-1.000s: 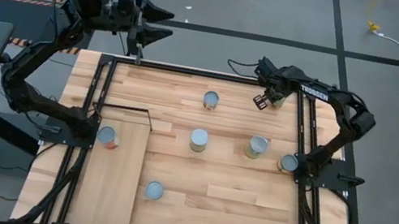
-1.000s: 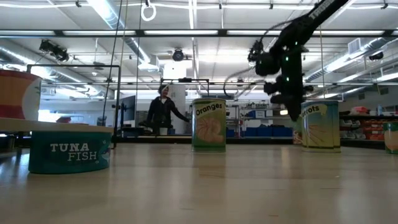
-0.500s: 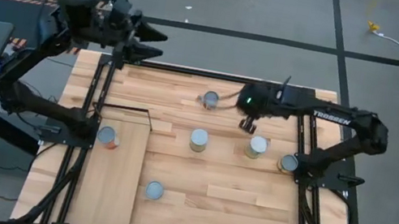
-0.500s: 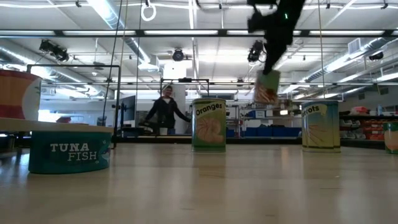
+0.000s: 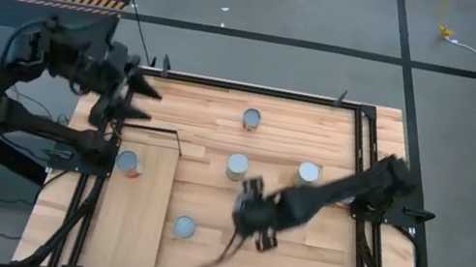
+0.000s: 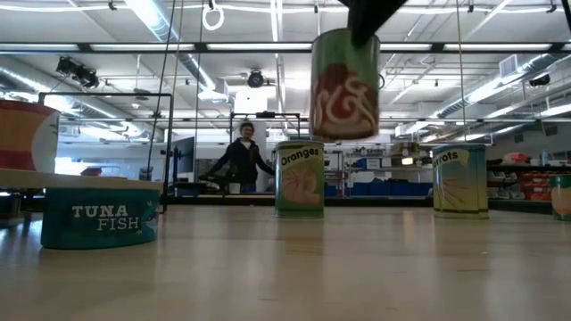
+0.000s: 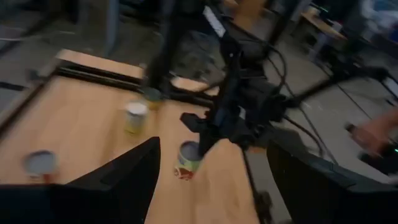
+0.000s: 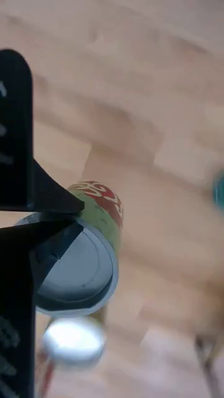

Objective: Pick and place cans onto a shelf
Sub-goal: Put the green can on the shelf

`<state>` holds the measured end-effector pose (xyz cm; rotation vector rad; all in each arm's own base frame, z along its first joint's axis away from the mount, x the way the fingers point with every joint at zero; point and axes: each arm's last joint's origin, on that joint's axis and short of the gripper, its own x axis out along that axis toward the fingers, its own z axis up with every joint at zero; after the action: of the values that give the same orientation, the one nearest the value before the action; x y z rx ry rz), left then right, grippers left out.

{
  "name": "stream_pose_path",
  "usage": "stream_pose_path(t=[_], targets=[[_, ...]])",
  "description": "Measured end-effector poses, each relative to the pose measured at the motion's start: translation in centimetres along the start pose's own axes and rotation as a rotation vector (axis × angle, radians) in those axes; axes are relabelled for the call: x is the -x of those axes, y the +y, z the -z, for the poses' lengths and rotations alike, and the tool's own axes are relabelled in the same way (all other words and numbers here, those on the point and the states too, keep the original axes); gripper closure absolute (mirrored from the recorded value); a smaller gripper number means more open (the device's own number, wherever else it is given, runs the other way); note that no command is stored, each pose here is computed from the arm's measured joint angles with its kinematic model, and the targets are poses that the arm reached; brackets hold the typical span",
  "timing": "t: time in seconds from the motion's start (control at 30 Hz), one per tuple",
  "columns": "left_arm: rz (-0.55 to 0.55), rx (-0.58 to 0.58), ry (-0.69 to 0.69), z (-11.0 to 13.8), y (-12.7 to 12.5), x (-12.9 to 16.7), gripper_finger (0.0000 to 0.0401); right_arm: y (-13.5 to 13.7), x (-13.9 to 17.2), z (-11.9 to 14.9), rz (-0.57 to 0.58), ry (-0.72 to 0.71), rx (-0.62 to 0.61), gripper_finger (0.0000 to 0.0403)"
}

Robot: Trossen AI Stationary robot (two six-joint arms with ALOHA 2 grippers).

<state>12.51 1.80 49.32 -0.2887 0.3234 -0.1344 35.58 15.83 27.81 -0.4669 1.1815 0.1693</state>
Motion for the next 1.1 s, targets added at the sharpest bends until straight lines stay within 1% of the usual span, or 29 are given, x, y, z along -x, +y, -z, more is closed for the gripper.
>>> stream_pose_path(t=[0.1,0.17,0.23,0.33,0.47,0.57,0.67,0.77,0.87,0.9,0.97,1.03,1.1], targets=[[0.101,-0.027,0.055,1.4,-0.9,-1.4,0.0104,2.2,-2.8,-1.0,0.034,0.059,0.064,0.0385],[0.126,-0.035,0.105,2.5,-1.4,-2.7,0.0104,2.7,-4.4,-1.6,0.066,0.102,0.101,0.0379],[0.133,-0.046,0.182,3.9,-2.0,-4.6,0.0104,2.9,-5.4,-2.1,0.091,0.135,0.13,0.0377],[0.125,-0.074,0.283,5.9,-3.2,-7.4,0.0104,2.9,-6.3,-2.7,0.093,0.142,0.132,0.0376],[0.125,-0.095,0.359,7.3,-5.0,-9.9,0.0104,2.7,-6.8,-2.9,0.075,0.136,0.111,0.0368],[0.112,-0.096,0.423,8.2,-5.7,-12.0,0.0104,2.5,-6.8,-3.1,0.061,0.104,0.092,0.0345],[0.079,-0.103,0.471,8.9,-5.7,-14.0,0.0104,2.3,-6.7,-3.3,0.062,0.081,0.069,0.0308],[0.051,-0.112,0.498,9.4,-5.6,-15.3,0.0104,1.9,-5.3,-3.3,0.062,0.056,-0.009,0.0268],[0.004,-0.127,0.492,9.7,-5.6,-16.4,0.0104,1.5,-2.0,-3.0,0.094,-0.011,-0.129,0.0239],[-0.004,-0.134,0.482,9.7,-5.6,-16.8,0.0104,1.6,-0.7,-2.7,0.117,-0.04,-0.153,0.0233],[0.018,-0.124,0.476,9.8,-5.8,-17.8,0.0104,2.2,1.7,-1.6,0.16,-0.074,-0.18,0.0226],[0.053,-0.083,0.468,10.1,-6.1,-19.3,0.0106,2.9,3.6,-0.1,0.183,-0.1,-0.224,0.0225],[0.062,-0.04,0.475,10.7,-6.3,-21.3,0.0113,3.5,5.1,1.7,0.19,-0.127,-0.28,0.0225]])
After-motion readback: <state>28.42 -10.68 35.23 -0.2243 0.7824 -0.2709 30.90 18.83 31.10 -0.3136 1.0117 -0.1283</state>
